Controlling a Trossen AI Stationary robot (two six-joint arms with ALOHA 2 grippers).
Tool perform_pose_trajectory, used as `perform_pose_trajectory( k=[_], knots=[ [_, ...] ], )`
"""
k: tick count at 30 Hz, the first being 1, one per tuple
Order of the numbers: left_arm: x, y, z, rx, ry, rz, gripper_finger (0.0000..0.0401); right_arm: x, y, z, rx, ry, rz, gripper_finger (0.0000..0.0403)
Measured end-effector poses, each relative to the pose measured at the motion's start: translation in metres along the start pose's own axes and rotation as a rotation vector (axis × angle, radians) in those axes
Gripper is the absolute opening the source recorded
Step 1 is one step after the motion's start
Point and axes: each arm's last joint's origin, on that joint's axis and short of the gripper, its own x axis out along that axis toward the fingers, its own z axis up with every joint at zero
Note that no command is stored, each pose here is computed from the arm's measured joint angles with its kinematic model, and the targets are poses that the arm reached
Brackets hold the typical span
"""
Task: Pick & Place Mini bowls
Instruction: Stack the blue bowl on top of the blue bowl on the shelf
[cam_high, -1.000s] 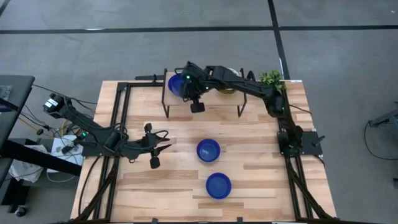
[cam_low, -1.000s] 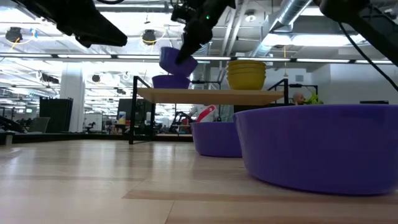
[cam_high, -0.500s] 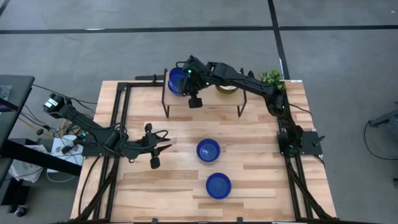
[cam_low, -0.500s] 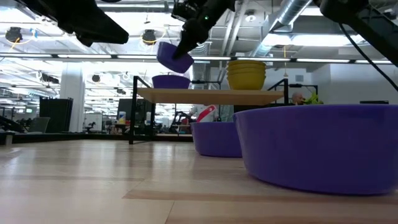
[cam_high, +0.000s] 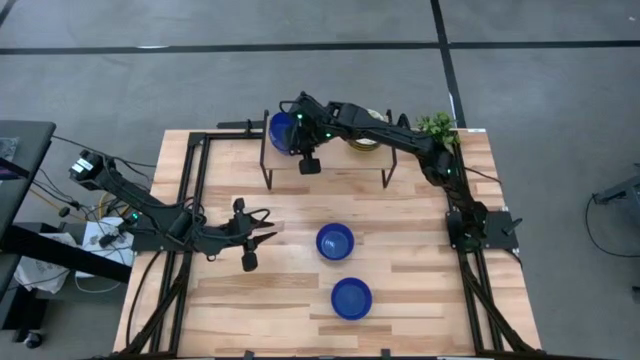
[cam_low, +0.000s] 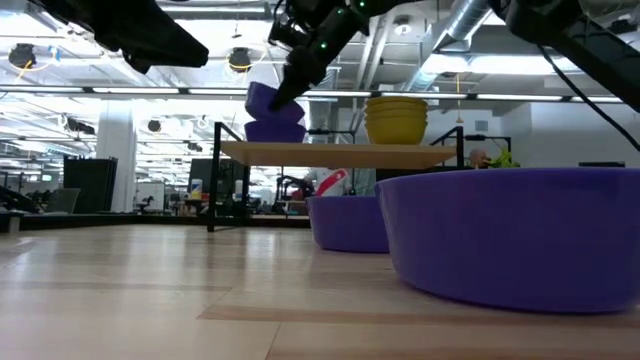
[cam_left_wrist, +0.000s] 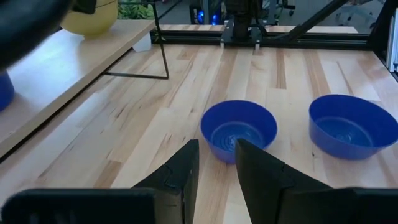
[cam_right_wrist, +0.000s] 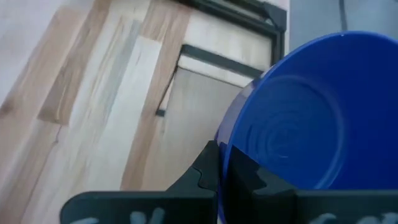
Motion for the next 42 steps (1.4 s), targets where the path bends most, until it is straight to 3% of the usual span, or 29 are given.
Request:
perform_pose_trajectory(
  k=[14, 32, 42],
  knots=[
    [0.0, 0.0, 0.0, -0.004, -0.004, 0.0, 0.0104, -0.006, 0.001, -0.009, 0.063, 0.103, 0.001, 0.0005],
    [0.0, 0.0, 0.0, -0.004, -0.004, 0.0, 0.0104, -0.006, 0.003, -0.008, 0.063, 0.11, 0.009, 0.0097],
    [0.0, 0.0, 0.0, -0.004, -0.004, 0.0, 0.0104, -0.031, 0.009, 0.002, 0.033, 0.105, -0.019, 0.0103]
  ],
)
